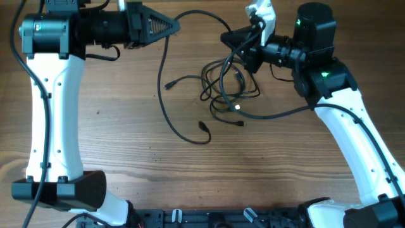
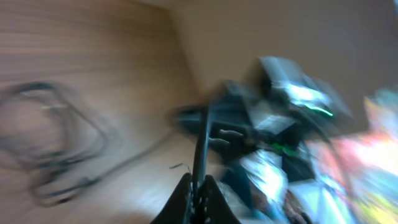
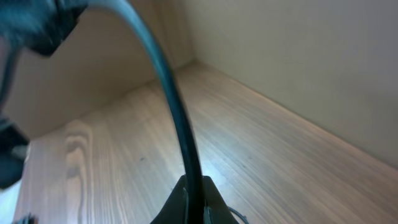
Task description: Untangle cables
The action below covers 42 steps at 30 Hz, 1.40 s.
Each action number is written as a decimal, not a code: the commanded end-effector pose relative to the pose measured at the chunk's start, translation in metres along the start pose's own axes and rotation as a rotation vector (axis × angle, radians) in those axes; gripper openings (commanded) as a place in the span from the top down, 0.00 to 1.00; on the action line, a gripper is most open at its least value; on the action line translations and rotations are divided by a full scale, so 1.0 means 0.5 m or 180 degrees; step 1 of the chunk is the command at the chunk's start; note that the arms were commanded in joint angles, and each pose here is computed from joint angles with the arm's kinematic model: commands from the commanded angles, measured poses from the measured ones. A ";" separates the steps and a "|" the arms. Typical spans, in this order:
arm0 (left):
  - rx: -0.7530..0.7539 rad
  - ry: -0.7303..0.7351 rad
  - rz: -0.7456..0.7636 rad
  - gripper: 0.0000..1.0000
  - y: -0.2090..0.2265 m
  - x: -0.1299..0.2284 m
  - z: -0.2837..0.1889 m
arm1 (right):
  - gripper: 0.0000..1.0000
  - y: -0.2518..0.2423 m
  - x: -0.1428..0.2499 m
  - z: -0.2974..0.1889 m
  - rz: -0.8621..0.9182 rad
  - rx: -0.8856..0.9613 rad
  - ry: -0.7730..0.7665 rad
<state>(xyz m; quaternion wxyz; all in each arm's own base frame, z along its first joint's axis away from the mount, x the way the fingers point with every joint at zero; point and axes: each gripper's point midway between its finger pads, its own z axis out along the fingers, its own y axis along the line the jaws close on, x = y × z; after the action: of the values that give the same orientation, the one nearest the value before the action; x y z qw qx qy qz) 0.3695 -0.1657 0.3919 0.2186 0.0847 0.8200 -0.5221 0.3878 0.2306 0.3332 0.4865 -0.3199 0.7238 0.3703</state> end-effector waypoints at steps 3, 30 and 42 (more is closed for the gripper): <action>-0.2552 -0.0567 -0.0105 0.09 0.253 -0.050 -0.107 | 0.96 -0.041 -0.051 -0.026 0.0516 0.0544 -0.0237; -0.3034 -0.0185 -0.0332 0.00 0.340 -0.010 -0.089 | 0.96 -0.388 -0.219 -0.556 0.1057 0.3249 -0.0920; -0.2893 0.0101 -0.0105 0.00 0.292 0.025 -0.008 | 0.96 -0.641 -0.046 -0.775 0.1235 0.4720 -0.0613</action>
<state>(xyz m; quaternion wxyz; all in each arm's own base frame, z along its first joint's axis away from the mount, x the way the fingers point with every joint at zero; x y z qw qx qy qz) 0.4098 -0.0913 0.2680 0.2109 -0.0363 0.9702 -0.1138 0.4719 -0.2345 0.4036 0.5809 0.2412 0.7737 -0.0761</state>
